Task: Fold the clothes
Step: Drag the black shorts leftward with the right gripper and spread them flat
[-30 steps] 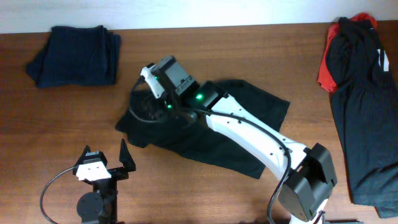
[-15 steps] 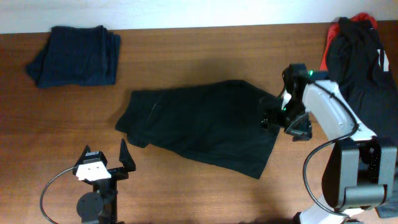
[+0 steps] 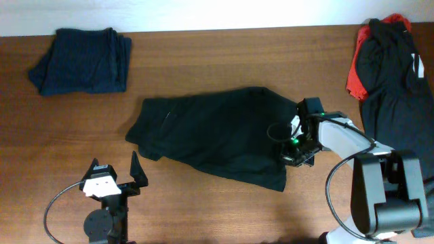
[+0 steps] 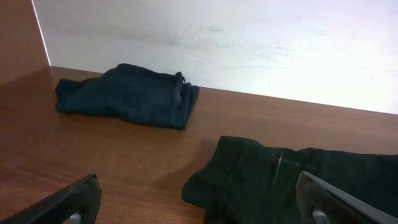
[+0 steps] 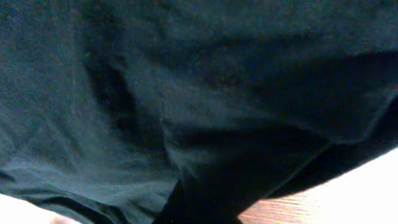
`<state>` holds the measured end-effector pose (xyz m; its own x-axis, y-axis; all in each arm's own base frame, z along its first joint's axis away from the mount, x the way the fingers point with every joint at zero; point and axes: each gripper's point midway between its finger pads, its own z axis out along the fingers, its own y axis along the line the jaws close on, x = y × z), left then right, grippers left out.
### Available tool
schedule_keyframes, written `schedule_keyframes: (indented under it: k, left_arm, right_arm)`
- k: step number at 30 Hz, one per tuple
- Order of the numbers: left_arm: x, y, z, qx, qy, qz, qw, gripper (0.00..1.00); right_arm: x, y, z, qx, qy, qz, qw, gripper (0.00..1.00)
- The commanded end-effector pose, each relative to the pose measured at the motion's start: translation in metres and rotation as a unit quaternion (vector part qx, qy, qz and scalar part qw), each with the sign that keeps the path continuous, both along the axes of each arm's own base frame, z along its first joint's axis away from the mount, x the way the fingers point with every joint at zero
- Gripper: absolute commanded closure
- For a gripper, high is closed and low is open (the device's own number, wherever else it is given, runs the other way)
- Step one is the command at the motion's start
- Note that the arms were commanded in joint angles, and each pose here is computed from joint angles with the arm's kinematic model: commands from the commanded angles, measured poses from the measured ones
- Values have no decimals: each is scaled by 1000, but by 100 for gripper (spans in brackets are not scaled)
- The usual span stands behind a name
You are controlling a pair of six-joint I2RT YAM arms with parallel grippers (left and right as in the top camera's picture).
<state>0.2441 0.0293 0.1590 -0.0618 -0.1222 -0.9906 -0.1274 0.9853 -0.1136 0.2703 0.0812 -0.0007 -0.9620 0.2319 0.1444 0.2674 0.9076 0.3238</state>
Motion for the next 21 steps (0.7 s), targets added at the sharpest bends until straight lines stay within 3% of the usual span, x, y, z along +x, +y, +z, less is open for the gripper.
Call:
schedule_keyframes:
  k: [1,4,8,9,10,11,21]
  left_arm:
    - [0,0,-2,-3,1,0,1000,1]
    - [0,0,-2,-3,1,0,1000,1]
    - [0,0,-2,-3,1,0,1000,1]
    - [0,0,-2,-3,1,0,1000,1]
    - [0,0,-2,-3,1,0,1000,1]
    - [0,0,-2,-3,1,0,1000,1]
    - [0,0,-2,-3,1,0,1000,1]
  right_arm:
    - [21,-29,12,-73,0,-5,997,96]
    - [60,-98,84,-204,-23,-43,978,96]
    - [105,-141,179,-263,-115,-94,953,96]
    - [111,-143,197,-262,-133,-101,951,87]
    - [110,-143,201,-262,-133,-101,951,19]
    - [107,-143,201,-262,-127,-100,951,1]
    - [102,-132,197,-233,-114,-94,961,1]
